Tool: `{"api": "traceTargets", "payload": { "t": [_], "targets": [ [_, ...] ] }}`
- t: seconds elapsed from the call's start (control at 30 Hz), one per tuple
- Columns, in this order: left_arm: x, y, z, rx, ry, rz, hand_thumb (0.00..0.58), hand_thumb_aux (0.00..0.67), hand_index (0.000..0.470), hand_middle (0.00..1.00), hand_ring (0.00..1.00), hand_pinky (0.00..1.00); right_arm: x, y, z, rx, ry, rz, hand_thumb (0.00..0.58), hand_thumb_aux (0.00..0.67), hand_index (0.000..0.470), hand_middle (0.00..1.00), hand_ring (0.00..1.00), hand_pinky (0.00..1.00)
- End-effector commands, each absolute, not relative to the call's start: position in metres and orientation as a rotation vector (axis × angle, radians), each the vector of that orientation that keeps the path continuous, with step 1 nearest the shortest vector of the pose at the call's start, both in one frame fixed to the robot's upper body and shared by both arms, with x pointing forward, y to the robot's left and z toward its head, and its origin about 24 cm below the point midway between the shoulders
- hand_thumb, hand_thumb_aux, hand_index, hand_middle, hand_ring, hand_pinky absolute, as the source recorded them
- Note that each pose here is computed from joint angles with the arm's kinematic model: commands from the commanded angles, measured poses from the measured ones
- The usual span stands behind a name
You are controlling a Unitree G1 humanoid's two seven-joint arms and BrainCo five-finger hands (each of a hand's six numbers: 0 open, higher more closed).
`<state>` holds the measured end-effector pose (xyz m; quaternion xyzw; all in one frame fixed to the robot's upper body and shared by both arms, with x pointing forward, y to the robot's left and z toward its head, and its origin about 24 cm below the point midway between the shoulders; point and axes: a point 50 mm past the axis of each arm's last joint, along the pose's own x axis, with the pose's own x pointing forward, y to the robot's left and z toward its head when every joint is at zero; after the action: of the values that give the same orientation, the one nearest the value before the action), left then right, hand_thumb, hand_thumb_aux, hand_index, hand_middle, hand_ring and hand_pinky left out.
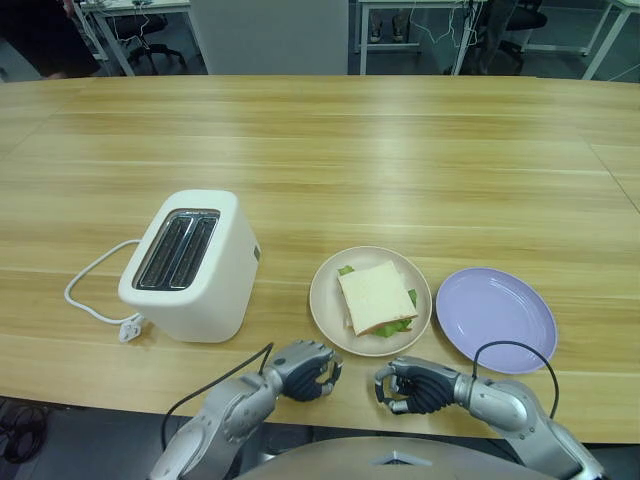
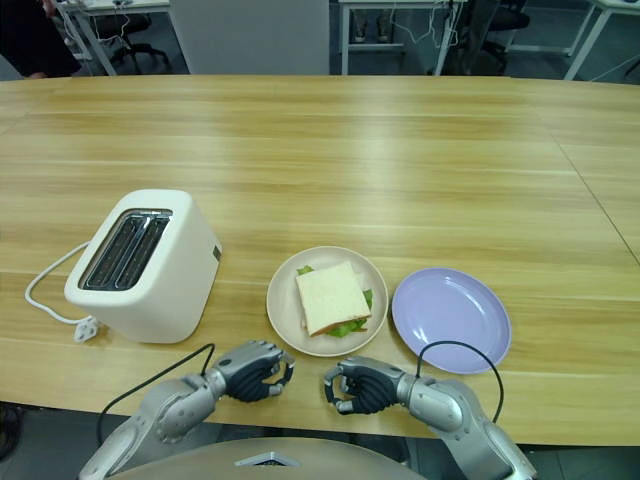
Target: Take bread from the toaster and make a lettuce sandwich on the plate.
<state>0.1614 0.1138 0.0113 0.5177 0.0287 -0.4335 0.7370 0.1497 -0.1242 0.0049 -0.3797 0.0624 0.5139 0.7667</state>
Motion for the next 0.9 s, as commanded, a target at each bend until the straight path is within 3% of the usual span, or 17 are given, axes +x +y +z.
{"api": "traceTargets", "payload": {
  "t": [0.03, 0.2, 0.5, 0.67, 0.8, 0.9],
  "targets": [
    [0.171, 0.112, -0.005, 1.201, 0.120, -0.986, 0.580, 0.670, 0.460, 1.00, 1.00, 1.00, 0.158, -0.124, -0.012, -0.885, 0.176, 1.076, 0.580, 0.670, 0.460, 1.00, 1.00, 1.00],
    [0.189, 0.109, -0.018, 1.266, 0.139, -0.964, 0.580, 0.670, 0.460, 1.00, 1.00, 1.00, 0.180, -0.116, -0.015, -0.977, 0.098, 1.019, 0.580, 0.670, 0.460, 1.00, 1.00, 1.00],
    [0.244, 0.099, -0.015, 1.480, -0.003, -0.696, 0.580, 0.670, 0.460, 1.00, 1.00, 1.00, 0.236, -0.106, -0.014, -1.353, -0.201, 0.825, 0.580, 0.670, 0.460, 1.00, 1.00, 1.00],
    [0.264, 0.100, -0.010, 1.545, -0.067, -0.565, 0.580, 0.670, 0.460, 1.00, 1.00, 1.00, 0.260, -0.103, -0.016, -1.474, -0.288, 0.755, 0.580, 0.670, 0.460, 1.00, 1.00, 1.00],
    [0.260, 0.103, 0.008, 1.456, -0.120, -0.490, 0.580, 0.670, 0.460, 1.00, 1.00, 1.00, 0.265, -0.101, 0.001, -1.407, -0.364, 0.709, 0.580, 0.670, 0.460, 1.00, 1.00, 1.00],
    [0.241, 0.102, 0.037, 1.266, -0.174, -0.441, 0.580, 0.670, 0.460, 1.00, 1.00, 1.00, 0.260, -0.105, 0.034, -1.138, -0.386, 0.653, 0.580, 0.670, 0.460, 1.00, 1.00, 1.00]
  ]
}}
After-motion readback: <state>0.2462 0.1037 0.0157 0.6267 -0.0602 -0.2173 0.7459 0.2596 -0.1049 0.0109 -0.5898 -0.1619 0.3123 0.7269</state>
